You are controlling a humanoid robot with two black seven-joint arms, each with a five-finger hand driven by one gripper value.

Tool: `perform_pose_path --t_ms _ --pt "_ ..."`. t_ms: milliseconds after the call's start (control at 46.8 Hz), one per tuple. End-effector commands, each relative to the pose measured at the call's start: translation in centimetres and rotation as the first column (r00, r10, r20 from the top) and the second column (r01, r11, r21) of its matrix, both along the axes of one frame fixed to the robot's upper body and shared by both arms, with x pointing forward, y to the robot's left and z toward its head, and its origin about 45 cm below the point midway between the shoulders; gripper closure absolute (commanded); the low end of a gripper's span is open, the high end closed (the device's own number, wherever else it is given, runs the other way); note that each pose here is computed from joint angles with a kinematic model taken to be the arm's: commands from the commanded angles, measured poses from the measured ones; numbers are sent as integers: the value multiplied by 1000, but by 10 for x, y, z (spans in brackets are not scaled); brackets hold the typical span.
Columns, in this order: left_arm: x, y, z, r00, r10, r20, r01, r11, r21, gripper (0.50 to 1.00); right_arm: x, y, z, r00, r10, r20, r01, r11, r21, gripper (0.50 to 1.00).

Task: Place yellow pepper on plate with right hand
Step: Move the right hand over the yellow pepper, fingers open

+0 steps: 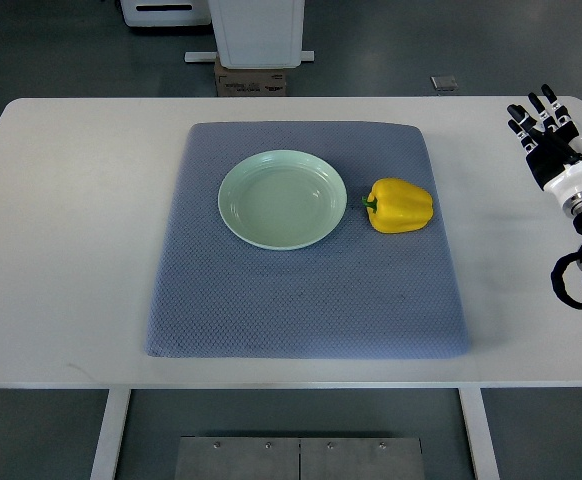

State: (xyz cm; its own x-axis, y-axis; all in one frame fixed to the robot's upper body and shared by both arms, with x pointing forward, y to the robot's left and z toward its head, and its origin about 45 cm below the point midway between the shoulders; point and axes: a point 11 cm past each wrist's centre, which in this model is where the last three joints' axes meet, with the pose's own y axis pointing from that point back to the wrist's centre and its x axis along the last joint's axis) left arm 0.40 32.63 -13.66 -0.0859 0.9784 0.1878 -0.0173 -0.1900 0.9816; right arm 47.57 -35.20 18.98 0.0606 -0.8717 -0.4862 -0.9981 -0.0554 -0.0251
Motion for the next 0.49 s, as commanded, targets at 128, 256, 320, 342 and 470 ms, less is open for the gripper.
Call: perform_pose_path --t_ms 128,256,320,342,470 --pt "0 0 0 1000 0 0 0 1000 0 500 13 28 22 991 121 49 -113 984 -138 500" --pt "0 0 0 1000 0 0 0 1000 0 500 18 54 34 973 216 78 -198 962 -186 500" --pt "0 0 0 1000 0 0 0 1000 0 500 18 58 36 967 242 75 -222 952 -209 500" --pt "0 0 0 1000 0 0 0 1000 0 500 18 60 38 964 253 76 -232 949 -215 500" --pt "0 0 0 1000 0 0 0 1000 0 500 18 91 46 929 360 87 -329 910 -252 500"
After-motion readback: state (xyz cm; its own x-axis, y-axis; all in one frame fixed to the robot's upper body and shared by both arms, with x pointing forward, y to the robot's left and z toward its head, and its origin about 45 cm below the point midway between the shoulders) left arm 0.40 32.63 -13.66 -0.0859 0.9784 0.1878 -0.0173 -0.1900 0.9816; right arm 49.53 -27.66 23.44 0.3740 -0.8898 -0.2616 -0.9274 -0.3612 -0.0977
